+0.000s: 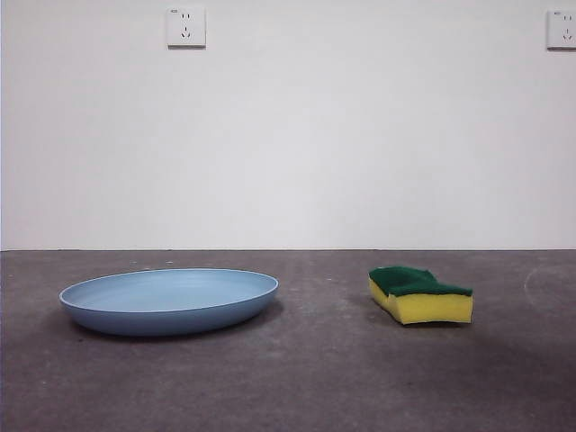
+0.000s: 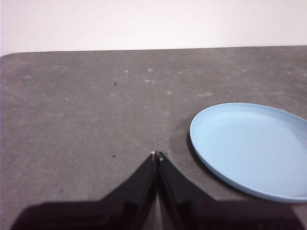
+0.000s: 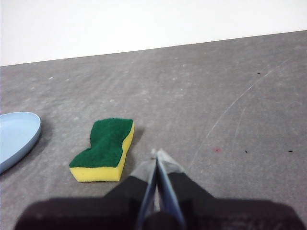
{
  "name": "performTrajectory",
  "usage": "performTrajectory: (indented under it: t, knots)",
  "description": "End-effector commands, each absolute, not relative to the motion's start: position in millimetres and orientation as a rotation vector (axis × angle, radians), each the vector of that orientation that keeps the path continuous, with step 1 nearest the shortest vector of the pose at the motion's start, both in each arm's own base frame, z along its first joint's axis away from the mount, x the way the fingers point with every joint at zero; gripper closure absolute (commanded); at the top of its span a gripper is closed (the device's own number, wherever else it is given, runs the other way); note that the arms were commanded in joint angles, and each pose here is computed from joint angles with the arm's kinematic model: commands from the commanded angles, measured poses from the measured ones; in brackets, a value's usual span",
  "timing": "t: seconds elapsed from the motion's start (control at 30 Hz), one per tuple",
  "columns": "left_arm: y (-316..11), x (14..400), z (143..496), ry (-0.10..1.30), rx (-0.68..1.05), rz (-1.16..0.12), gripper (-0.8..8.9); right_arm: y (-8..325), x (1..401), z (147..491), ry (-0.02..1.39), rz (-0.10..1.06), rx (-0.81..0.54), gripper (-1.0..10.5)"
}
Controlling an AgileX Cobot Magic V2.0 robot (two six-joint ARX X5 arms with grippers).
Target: Pick up the plate,pick up the cloth,clean the plate with the cloth
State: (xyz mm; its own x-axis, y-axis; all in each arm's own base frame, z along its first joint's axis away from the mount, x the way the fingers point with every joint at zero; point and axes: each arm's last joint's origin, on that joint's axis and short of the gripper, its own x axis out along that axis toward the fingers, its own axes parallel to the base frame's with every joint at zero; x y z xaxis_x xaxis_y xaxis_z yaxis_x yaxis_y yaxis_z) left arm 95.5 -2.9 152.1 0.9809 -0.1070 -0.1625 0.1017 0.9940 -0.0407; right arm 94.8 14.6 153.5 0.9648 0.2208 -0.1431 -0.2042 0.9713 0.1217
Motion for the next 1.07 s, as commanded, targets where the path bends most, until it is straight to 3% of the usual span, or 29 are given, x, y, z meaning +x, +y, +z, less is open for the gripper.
performTrajectory:
  t: [0.03,0.27,0.63,0.87,1.07]
  knots:
    - [-2.7,96.3,149.9,0.158,-0.101,-0.101,8.19,14.3,95.4,152.6,0.148,0.208,0.135,9.5]
    - [-2.6,95.5,160.4,0.125,-0.223,-0.090,8.19,14.0,93.4,170.8,0.123,0.200,0.296,9.6]
    - [-2.7,98.5,215.2,0.143,-0.248,-0.092,8.19,15.9,106.4,239.4,0.172,0.201,0.320,9.6]
    - [-5.4,118.0,255.5,0.295,-0.259,-0.173,8.19,19.3,133.1,286.4,0.290,0.195,0.261,9.6]
    - [-8.0,144.6,281.1,0.491,-0.203,-0.265,8.19,25.3,162.8,312.9,0.458,0.280,0.160,9.6]
